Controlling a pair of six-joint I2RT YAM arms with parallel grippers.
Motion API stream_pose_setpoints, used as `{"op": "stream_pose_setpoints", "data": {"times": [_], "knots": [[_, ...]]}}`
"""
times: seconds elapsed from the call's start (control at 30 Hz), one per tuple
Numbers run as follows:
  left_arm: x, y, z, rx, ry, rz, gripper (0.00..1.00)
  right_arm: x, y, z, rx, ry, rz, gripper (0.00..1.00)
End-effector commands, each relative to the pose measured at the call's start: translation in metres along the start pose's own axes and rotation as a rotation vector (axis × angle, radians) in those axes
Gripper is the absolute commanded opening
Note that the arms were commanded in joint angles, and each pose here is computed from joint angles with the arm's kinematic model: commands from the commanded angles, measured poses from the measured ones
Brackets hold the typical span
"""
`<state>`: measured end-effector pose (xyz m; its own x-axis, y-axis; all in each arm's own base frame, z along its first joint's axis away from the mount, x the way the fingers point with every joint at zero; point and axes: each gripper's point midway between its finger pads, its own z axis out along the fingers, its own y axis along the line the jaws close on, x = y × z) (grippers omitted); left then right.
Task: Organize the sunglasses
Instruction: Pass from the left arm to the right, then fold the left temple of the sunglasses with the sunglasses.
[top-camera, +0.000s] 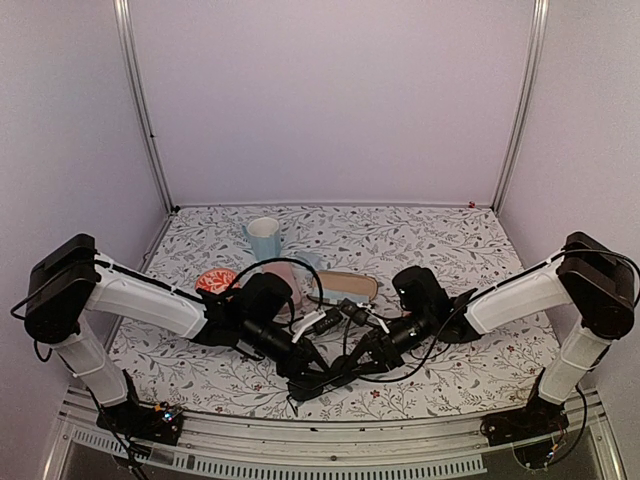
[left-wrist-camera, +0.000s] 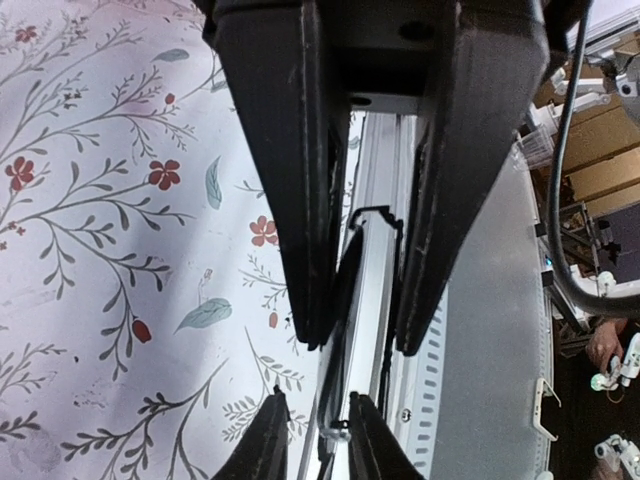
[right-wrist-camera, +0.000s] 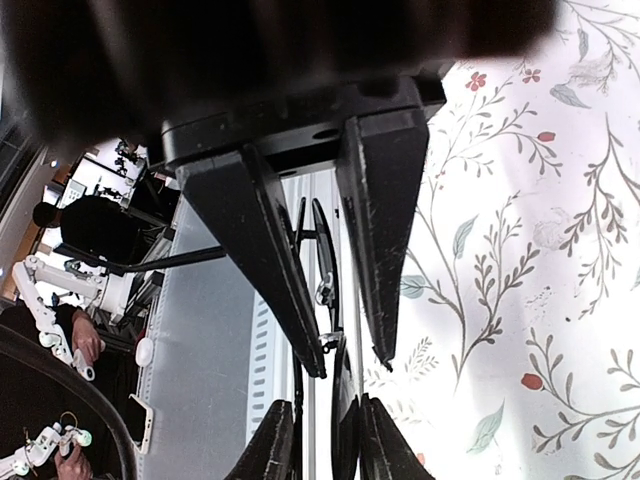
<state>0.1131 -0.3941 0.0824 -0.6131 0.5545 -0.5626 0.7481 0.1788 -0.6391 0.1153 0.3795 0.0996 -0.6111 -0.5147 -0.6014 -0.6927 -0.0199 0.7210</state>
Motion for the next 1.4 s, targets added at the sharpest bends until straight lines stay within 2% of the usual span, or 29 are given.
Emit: {"op": "stream_pose_setpoints", "data": {"times": [0.0,0.4,0.87,1.13,1.2,1.37], "knots": [[-0.005,0.008,-0.004,-0.009,-0.031,-0.003,0.25,0.004,0.013,-0.005,-0.042,0.008,-0.021,0.22],[-0.011,0.005,-0.009,-0.003,-0.066,0.015,0.45,0.009,0.006,-0.009,-0.021,0.009,-0.006,0.21],[-0.009,0.008,-0.011,-0.008,-0.085,0.023,0.61,0.013,-0.001,-0.009,-0.006,0.013,0.019,0.20],[-0.010,0.011,-0.015,-0.014,-0.101,0.024,0.69,0.014,-0.003,-0.010,-0.003,0.014,0.029,0.20],[-0.011,0.012,-0.016,-0.016,-0.108,0.022,0.70,0.015,-0.003,-0.009,-0.003,0.016,0.032,0.16],[-0.014,0.013,-0.021,-0.034,-0.136,0.033,0.70,0.016,-0.006,-0.009,0.001,0.016,0.041,0.15]]}}
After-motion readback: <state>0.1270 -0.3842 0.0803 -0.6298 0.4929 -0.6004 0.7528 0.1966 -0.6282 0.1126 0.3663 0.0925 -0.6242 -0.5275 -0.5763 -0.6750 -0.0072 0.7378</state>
